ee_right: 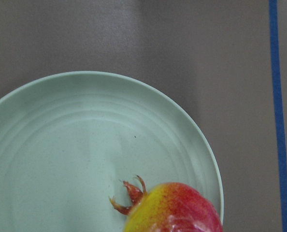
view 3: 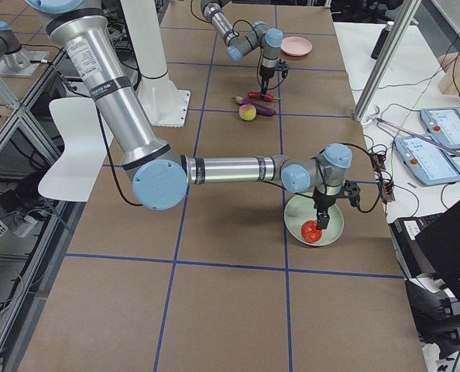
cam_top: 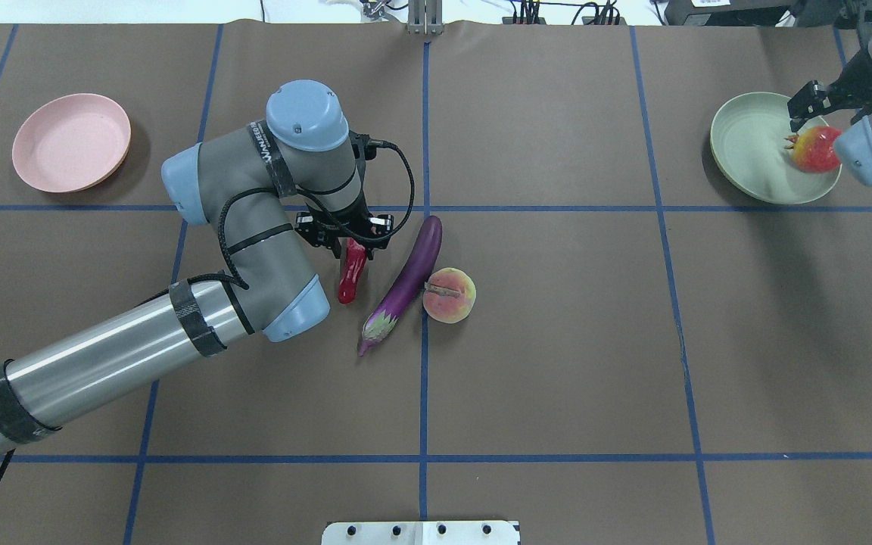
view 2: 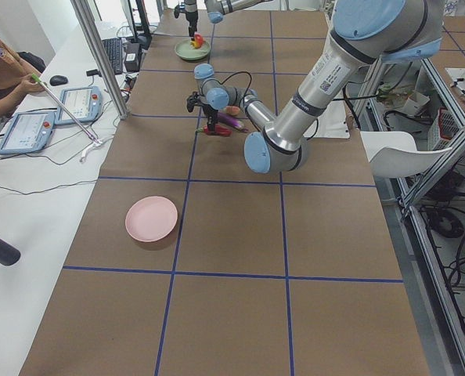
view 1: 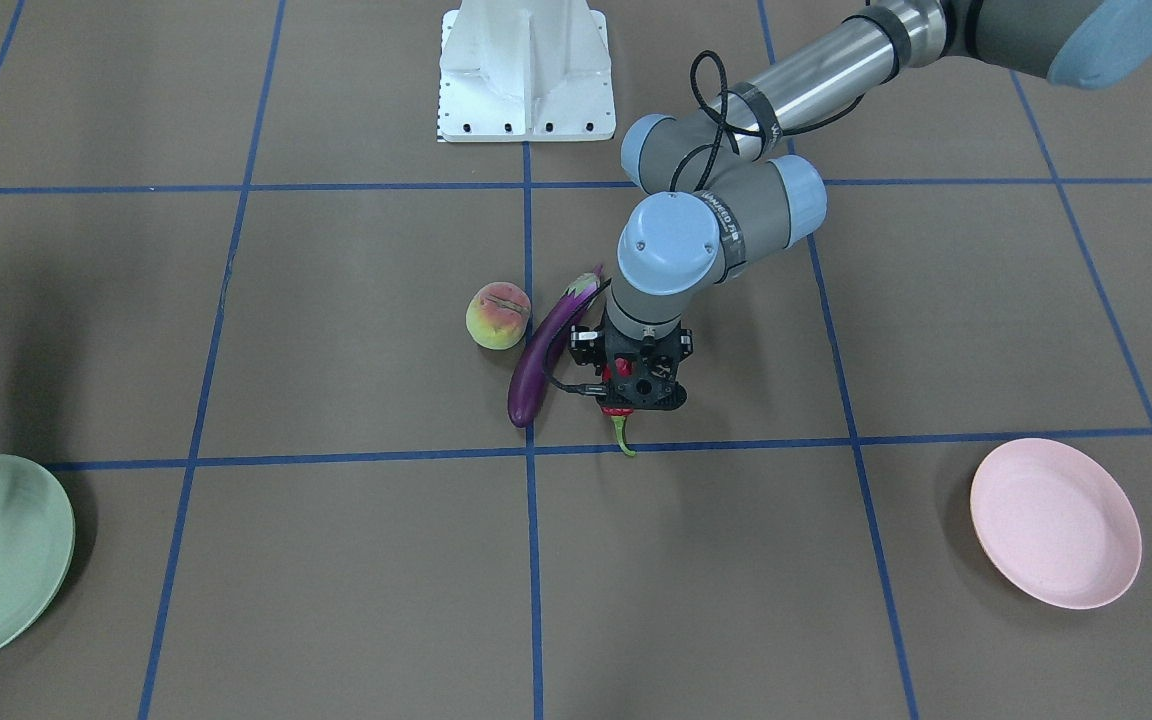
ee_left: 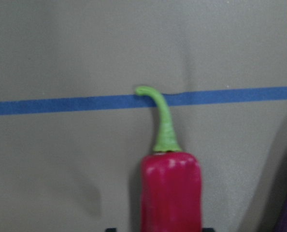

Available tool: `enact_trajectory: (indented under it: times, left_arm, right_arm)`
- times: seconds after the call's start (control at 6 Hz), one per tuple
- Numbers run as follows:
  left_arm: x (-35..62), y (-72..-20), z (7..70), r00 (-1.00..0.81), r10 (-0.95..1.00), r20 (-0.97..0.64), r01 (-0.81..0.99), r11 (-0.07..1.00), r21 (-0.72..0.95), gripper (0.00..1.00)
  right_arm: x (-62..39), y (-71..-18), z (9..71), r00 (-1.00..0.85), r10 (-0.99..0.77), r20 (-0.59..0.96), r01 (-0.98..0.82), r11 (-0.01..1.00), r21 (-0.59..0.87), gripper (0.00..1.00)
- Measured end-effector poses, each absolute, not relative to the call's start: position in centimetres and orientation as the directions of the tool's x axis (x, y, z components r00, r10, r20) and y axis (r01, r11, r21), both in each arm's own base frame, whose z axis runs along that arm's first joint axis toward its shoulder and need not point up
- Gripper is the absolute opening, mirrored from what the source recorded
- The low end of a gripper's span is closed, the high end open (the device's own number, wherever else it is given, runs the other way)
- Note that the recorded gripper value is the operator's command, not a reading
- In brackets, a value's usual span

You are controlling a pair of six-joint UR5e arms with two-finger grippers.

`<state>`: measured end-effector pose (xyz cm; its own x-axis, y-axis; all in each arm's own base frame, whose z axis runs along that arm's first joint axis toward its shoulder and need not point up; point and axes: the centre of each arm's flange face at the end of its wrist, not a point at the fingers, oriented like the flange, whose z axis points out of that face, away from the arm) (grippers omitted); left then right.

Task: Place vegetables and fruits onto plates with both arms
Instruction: 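Release pomegranate on green plate while left gripper lifts chili toward pink plate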

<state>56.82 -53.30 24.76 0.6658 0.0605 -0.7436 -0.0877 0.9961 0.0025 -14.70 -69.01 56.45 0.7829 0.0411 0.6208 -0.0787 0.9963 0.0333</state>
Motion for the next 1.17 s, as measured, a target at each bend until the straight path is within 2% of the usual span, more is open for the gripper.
enact_trajectory:
  times: [0.33, 0.67, 0.83, 1.17]
  left_arm:
    - [56.6, -53.2, 24.4, 0.661, 0.062, -0.748, -0.087, 0.996, 0.006, 0.0]
    - [50.4, -56.6, 22.5, 0.624, 0.032, -0.781, -0.025, 0.999, 0.022, 0.0]
    - [44.8, -59.7, 23.4, 0.605, -0.014, -0.796, 0.021, 1.0, -0.001, 0.0]
    - [34.6, -65.1, 29.7, 0.625, -0.106, -0.773, 0.114, 0.993, -0.044, 0.0]
  right_arm:
    - [-15.8, -67.6, 49.5, 0.719, -0.025, 0.695, -0.063, 0.993, 0.101, 1.0]
    - [-23.3, -64.8, 42.4, 0.653, -0.014, 0.757, -0.071, 0.994, 0.079, 1.0]
    - [-29.1, -63.0, 38.8, 0.623, 0.036, 0.781, -0.087, 0.996, 0.024, 1.0]
    - [-41.5, -58.3, 31.1, 0.594, 0.118, 0.796, -0.126, 0.991, -0.053, 1.0]
